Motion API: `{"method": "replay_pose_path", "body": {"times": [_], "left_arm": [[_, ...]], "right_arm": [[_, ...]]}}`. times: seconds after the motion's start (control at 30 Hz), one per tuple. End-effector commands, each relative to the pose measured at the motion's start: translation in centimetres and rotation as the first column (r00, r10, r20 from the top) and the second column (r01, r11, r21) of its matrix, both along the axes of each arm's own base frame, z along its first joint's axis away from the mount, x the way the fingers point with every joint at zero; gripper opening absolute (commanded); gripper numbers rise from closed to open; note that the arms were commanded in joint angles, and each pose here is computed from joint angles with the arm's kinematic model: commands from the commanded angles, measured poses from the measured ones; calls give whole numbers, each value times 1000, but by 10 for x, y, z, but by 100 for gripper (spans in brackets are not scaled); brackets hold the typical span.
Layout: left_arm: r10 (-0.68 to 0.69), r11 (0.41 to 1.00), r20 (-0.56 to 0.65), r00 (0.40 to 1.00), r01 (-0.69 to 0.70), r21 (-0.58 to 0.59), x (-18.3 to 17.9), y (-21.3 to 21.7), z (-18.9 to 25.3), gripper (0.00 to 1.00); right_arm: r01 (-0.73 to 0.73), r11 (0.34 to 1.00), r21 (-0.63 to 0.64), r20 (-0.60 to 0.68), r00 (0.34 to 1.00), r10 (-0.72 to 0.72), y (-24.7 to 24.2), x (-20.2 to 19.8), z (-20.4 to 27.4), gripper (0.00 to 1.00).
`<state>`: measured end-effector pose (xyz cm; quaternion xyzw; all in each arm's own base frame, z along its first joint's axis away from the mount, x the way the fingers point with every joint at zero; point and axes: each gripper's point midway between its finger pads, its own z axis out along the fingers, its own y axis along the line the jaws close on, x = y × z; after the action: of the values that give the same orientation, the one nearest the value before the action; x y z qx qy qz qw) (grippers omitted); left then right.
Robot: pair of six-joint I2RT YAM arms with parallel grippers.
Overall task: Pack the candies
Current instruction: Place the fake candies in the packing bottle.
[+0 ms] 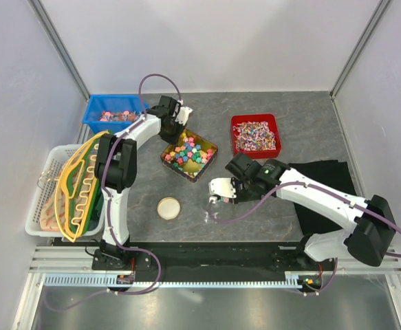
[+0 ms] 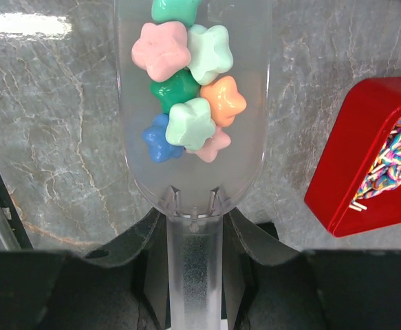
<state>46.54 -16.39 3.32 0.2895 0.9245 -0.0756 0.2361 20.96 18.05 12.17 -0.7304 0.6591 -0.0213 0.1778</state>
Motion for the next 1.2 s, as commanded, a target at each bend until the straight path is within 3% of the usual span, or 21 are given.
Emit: {"method": "replay_pose_path", "body": {"times": [0.0, 0.83, 1.17], "left_arm": [[14, 996, 49, 999, -9, -92, 10, -15, 33, 2], [38, 996, 82, 996, -31, -80, 9, -9, 42, 2], [45, 997, 87, 995, -39, -68, 10, -5, 41, 2]], "right_arm": [[31, 998, -52, 84, 996, -26, -6, 2, 7, 0], [18, 960, -280, 327, 942, 78, 9, 9, 22, 0], [-17, 952, -305, 355, 926, 130, 22, 7, 27, 0]]}}
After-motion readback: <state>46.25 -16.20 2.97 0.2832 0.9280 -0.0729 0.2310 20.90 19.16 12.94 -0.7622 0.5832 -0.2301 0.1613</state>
